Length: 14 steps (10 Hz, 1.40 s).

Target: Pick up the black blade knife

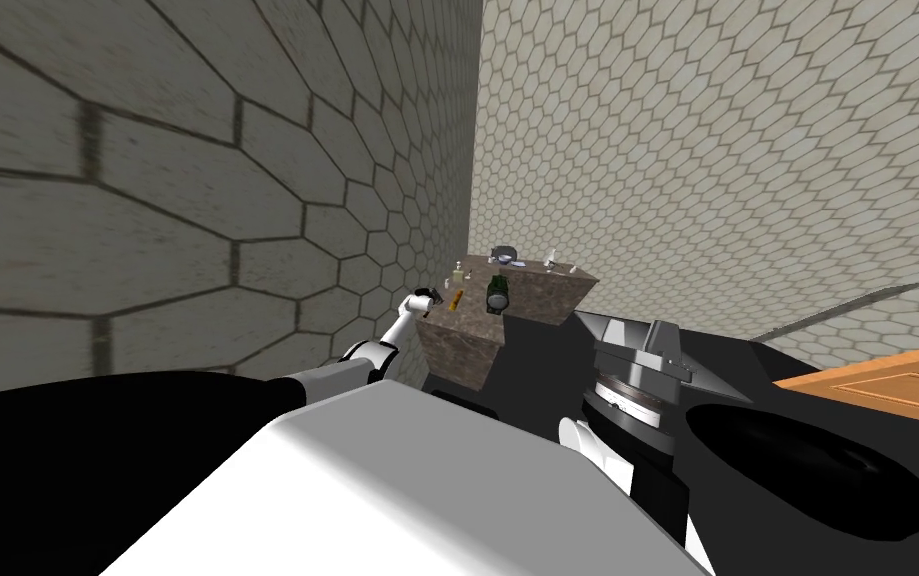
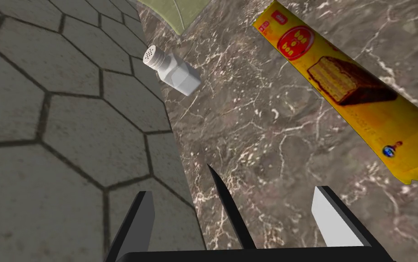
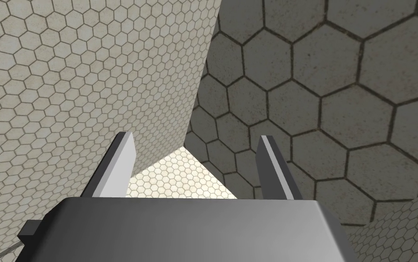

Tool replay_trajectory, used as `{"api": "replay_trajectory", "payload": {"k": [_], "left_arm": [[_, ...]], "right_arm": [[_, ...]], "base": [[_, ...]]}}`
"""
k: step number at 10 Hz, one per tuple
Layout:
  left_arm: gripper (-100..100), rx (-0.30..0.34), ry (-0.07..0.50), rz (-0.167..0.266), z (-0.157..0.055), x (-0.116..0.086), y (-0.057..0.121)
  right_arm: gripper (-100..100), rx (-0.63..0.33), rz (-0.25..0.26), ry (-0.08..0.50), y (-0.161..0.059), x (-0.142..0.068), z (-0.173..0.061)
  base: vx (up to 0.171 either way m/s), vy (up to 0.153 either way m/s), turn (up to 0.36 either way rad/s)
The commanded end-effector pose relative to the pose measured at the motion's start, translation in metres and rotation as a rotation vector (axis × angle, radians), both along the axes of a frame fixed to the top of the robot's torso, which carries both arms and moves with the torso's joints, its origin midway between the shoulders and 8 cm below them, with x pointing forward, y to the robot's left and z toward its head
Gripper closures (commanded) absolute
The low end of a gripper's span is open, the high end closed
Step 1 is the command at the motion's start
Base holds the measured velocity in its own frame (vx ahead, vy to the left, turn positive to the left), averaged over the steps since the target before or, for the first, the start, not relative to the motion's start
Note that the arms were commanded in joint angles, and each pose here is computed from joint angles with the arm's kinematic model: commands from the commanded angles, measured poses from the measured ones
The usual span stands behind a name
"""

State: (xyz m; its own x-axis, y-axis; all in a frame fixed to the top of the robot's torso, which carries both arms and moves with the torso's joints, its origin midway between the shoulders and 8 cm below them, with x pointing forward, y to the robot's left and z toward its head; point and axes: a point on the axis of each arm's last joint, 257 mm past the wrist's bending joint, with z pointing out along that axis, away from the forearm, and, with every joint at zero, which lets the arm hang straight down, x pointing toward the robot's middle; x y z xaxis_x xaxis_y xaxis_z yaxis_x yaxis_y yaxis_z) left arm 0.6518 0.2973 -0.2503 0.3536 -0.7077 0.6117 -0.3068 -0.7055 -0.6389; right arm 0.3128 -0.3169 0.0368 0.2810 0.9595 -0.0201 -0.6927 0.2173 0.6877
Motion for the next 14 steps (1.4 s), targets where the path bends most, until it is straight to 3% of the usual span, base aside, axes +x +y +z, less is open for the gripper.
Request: {"api": "replay_trajectory", "payload": {"k": [1, 5, 6, 9, 10, 11, 12, 13, 14], "left_arm": [[-100, -0.039, 0.047, 0.028, -0.002, 0.004, 0.001], [-100, -0.076, 0.178, 0.058, -0.03, -0.002, 0.001], [-100, -0.076, 0.183, 0.059, -0.031, -0.002, 0.001], [-100, -0.134, 0.279, 0.101, -0.035, -0.002, -0.002], [-100, -0.135, 0.324, 0.105, -0.047, -0.009, -0.003], [-100, -0.16, 0.345, 0.12, -0.041, -0.006, -0.006], [-100, -0.162, 0.392, 0.126, -0.054, -0.015, -0.006], [-100, -0.185, 0.415, 0.139, -0.049, -0.013, -0.01], [-100, -0.186, 0.458, 0.144, -0.06, -0.022, -0.01]], "right_arm": [[0, 0.0, 0.0, 0.0, 0.0, 0.0, 0.0], [0, 0.0, 0.0, 0.0, 0.0, 0.0, 0.0], [0, 0.0, 0.0, 0.0, 0.0, 0.0, 0.0], [0, 0.0, 0.0, 0.0, 0.0, 0.0, 0.0], [0, 0.0, 0.0, 0.0, 0.0, 0.0, 0.0], [0, 0.0, 0.0, 0.0, 0.0, 0.0, 0.0], [0, 0.0, 0.0, 0.0, 0.0, 0.0, 0.0], [0, 0.0, 0.0, 0.0, 0.0, 0.0, 0.0], [0, 0.0, 0.0, 0.0, 0.0, 0.0, 0.0]], "base": [[0.031, 0.024, 0.047], [0.027, 0.008, 0.025], [0.015, 0.007, 0.006], [0.031, 0.017, 0.057], [0.037, 0.013, 0.03], [0.045, 0.02, 0.055], [0.041, 0.017, 0.032], [0.049, 0.019, 0.082], [0.038, 0.011, 0.033]]}}
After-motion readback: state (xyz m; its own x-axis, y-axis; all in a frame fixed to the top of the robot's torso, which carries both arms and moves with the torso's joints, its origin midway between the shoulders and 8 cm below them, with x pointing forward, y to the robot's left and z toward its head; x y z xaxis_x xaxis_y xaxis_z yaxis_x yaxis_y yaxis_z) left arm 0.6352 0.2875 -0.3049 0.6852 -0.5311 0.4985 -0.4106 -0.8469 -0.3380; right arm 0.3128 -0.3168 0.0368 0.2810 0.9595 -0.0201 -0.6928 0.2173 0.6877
